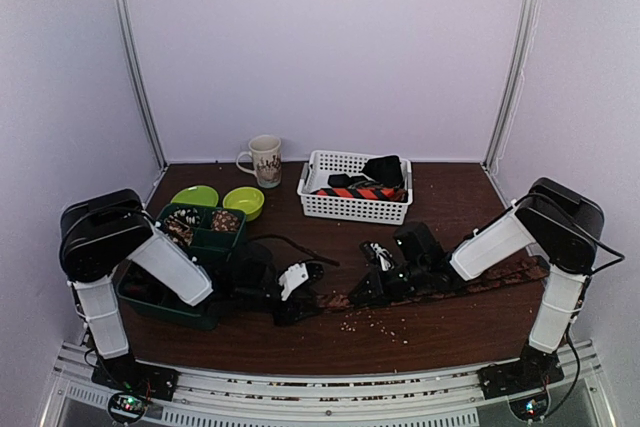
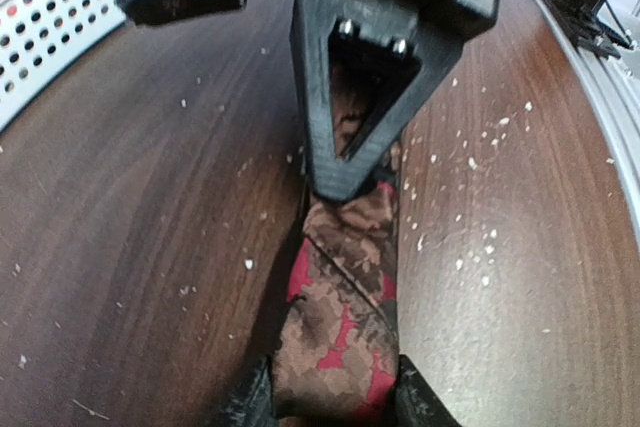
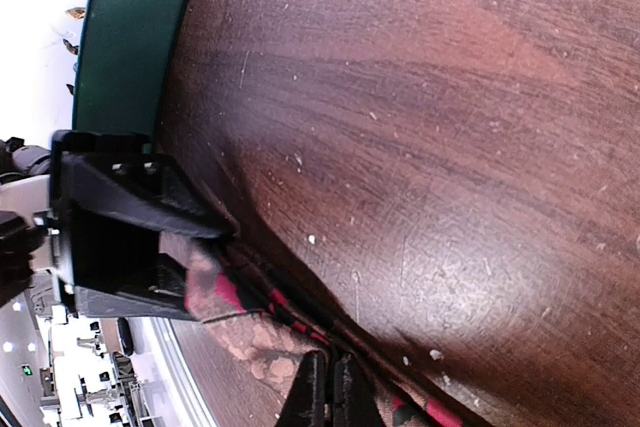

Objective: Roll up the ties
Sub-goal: Roll the tie at the center of the board.

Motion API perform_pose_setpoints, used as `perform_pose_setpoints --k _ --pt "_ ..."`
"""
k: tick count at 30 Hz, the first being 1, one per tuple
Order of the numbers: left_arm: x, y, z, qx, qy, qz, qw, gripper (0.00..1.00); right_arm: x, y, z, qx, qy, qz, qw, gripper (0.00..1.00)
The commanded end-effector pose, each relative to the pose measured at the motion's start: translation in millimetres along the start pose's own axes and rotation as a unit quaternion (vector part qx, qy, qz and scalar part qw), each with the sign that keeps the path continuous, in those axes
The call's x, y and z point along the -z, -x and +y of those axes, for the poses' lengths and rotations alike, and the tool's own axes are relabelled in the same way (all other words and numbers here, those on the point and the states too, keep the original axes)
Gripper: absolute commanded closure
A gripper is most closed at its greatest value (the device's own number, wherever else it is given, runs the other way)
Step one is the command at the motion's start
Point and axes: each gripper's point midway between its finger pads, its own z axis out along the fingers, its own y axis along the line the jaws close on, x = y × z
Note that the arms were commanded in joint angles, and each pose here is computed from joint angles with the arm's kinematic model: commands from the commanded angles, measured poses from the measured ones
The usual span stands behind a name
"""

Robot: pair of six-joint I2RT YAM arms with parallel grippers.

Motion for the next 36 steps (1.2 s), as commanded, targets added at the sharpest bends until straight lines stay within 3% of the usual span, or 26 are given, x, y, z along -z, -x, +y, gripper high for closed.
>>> perform_pose_setpoints --k 1,10,18,29,36 --pt "11.3 38.7 -4.0 -0.015 -0.01 -0.047 0.999 0.64 -2.4 -26.5 -42.1 -0.037 -0.071 0.032 0.996 1.0" --pt "-7.7 71.7 -8.7 -0.029 -0.033 -0.064 0.997 0.66 -3.3 -26.5 -44.2 -0.036 -0.074 0.033 0.996 1.0" --pt "-42.9 76.6 -16.6 -0.021 -0.068 -0.062 0.996 0.66 -5.2 -26.1 -44.8 -0.038 -0.071 0.032 0.996 1.0" --pt "-58.3 12.1 -18.8 0.004 -0.069 0.014 0.998 0.68 3.1 -14.9 -27.5 -0.028 -0.055 0.015 0.998 0.99" --pt "-57.5 -12.7 -20.8 0.007 -0.069 0.054 0.996 0.7 22.4 0.7 -9.6 -0.02 -0.036 -0.005 0.999 0.86"
